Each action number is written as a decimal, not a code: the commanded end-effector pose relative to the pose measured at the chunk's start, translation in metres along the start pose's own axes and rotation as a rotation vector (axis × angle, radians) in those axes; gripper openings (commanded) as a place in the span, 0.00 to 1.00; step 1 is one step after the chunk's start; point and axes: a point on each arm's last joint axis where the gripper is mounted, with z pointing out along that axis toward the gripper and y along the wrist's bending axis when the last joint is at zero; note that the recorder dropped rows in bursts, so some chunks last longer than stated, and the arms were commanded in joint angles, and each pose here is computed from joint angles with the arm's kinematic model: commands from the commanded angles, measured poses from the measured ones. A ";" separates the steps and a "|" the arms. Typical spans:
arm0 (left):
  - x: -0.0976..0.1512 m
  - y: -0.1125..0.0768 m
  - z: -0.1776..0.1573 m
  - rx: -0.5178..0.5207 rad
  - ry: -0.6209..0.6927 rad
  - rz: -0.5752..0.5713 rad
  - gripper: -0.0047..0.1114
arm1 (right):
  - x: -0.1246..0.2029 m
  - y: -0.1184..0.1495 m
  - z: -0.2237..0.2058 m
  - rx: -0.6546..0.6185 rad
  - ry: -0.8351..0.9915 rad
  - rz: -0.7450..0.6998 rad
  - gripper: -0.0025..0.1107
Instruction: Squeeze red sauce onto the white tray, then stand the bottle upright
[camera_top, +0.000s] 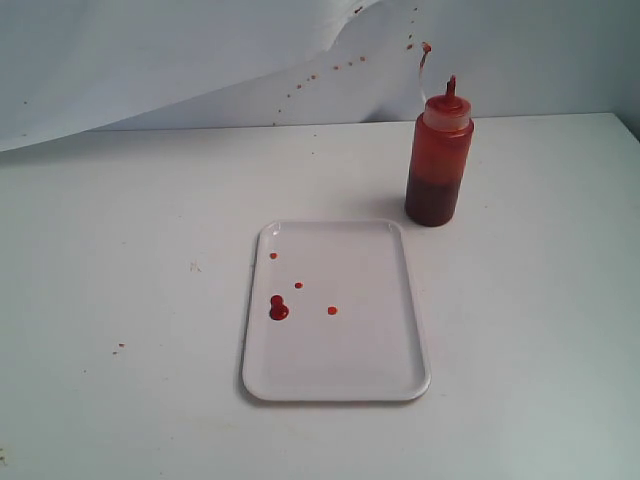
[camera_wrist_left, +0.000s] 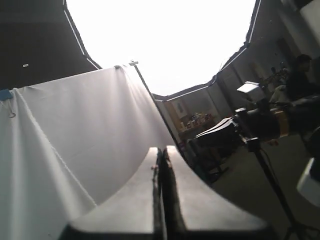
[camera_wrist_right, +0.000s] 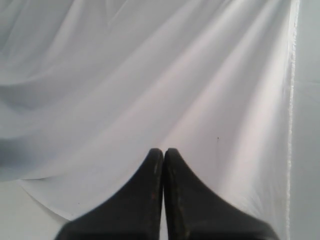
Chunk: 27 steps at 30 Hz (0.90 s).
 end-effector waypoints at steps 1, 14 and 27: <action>-0.012 -0.018 -0.036 -0.004 -0.022 -0.155 0.04 | -0.002 0.000 0.000 0.004 -0.007 0.003 0.02; -0.024 -0.035 -0.069 -0.003 -0.134 -0.515 0.04 | -0.002 0.000 0.000 0.004 -0.007 0.005 0.02; 0.009 -0.019 -0.052 -0.133 -0.159 -0.603 0.04 | -0.002 0.000 0.000 0.004 -0.007 0.005 0.02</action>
